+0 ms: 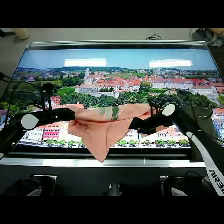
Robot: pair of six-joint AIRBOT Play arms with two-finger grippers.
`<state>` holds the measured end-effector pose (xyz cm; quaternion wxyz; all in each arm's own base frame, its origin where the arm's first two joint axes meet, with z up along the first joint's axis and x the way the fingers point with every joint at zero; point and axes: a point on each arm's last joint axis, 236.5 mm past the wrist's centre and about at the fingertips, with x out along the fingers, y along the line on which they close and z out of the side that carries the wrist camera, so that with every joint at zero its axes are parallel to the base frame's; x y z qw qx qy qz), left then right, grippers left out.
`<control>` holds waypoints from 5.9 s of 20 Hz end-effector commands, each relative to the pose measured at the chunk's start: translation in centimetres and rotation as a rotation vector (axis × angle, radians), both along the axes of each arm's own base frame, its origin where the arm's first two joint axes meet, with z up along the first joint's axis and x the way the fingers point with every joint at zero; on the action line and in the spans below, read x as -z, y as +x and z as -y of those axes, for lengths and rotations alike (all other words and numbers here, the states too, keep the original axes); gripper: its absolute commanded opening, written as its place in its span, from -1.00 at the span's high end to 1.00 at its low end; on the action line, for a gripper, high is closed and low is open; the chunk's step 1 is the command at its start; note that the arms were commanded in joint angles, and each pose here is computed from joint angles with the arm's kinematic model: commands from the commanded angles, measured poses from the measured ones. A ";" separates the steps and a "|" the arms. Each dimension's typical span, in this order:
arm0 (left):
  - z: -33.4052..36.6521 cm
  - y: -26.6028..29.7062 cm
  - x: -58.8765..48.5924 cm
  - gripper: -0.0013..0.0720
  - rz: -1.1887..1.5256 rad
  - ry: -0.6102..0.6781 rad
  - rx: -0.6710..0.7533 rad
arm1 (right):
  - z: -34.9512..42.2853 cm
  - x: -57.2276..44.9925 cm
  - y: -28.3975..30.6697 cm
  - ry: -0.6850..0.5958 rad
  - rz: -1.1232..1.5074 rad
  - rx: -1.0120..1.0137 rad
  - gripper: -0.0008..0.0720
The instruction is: Fold the shirts.
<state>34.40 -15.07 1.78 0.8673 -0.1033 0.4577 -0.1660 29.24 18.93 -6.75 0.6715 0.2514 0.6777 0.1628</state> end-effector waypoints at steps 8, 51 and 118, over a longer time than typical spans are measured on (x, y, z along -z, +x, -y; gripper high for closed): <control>0.1 -1.6 0.5 0.90 -0.060 0.010 0.029 | -3.7 3.0 4.3 0.121 0.007 0.306 0.90; -11.2 1.3 -0.7 -0.72 -0.509 0.125 -0.158 | 18.4 -10.1 12.7 -0.126 0.037 0.116 -0.45; -17.1 11.9 1.0 0.90 -0.243 0.178 -0.225 | 13.4 -7.1 21.2 -0.328 0.241 0.033 0.90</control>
